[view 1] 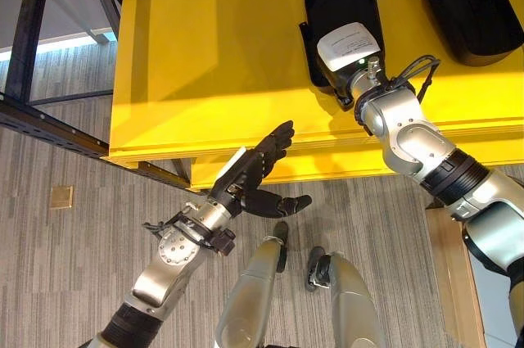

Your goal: Move parts from the plastic box to the shelf.

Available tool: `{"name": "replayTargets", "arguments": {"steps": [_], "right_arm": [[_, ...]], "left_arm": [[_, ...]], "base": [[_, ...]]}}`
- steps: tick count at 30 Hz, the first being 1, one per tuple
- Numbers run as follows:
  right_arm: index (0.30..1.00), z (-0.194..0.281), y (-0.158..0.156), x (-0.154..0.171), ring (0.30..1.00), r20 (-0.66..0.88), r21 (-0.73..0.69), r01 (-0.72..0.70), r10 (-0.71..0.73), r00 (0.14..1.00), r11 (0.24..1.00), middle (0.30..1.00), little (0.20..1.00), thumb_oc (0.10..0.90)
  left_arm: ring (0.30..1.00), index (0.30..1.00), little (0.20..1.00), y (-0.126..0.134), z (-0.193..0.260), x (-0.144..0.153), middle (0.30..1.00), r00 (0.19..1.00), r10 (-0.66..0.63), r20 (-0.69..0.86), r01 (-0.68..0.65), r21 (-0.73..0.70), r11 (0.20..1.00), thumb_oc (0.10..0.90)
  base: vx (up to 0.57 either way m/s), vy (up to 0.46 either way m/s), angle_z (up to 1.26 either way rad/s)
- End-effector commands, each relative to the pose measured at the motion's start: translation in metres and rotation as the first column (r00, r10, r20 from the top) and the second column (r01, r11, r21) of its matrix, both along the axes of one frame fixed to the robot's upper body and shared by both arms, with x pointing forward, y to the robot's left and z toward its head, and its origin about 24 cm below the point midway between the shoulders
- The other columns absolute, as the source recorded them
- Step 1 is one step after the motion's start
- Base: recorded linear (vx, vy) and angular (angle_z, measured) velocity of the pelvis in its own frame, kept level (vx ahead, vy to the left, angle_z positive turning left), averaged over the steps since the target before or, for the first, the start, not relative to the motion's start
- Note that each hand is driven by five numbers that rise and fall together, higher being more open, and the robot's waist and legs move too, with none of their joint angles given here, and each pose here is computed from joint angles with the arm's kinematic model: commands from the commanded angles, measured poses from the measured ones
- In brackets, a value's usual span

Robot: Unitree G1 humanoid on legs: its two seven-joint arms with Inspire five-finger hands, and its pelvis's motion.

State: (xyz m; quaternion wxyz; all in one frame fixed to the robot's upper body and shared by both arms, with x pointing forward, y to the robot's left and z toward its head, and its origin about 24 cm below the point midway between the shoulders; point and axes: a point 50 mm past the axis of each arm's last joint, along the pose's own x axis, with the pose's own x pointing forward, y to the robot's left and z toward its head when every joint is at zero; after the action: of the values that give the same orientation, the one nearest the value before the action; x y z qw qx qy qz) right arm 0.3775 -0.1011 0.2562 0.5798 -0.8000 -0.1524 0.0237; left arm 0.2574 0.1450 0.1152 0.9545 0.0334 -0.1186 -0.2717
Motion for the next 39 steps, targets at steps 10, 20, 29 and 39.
{"name": "replayTargets", "arguments": {"steps": [10,20,29,39], "right_arm": [[0.3,-0.03,0.057,-0.026,0.3,-0.06,-0.081,-0.296,0.292,0.955,0.952,0.3,0.3,0.4],[0.3,-0.016,0.069,-0.035,0.3,0.048,-0.17,-0.374,0.386,0.921,0.912,0.3,0.3,0.4],[0.3,-0.023,0.067,-0.024,0.3,0.063,-0.134,-0.325,0.335,0.94,0.936,0.3,0.3,0.4],[1.0,-0.031,0.03,0.003,1.0,0.13,0.004,-0.152,0.151,0.98,0.988,1.0,1.0,0.9]], "left_arm": [[1.0,1.0,1.0,-0.002,0.053,-0.015,1.0,0.967,-0.053,0.25,0.077,-0.088,0.993,0.9],[1.0,1.0,1.0,-0.003,0.053,-0.016,1.0,0.966,-0.053,0.252,0.079,-0.094,0.992,0.9],[1.0,1.0,1.0,-0.005,0.054,-0.015,1.0,0.964,-0.076,0.255,0.102,-0.093,0.99,0.9],[1.0,1.0,1.0,-0.01,0.054,-0.013,1.0,0.967,-0.085,0.241,0.117,-0.123,0.985,0.9]], "base": [[0.0,0.0,0.0],[0.01,-0.006,-0.02],[0.0,-0.003,0.0],[0.0,0.0,0.0]]}}
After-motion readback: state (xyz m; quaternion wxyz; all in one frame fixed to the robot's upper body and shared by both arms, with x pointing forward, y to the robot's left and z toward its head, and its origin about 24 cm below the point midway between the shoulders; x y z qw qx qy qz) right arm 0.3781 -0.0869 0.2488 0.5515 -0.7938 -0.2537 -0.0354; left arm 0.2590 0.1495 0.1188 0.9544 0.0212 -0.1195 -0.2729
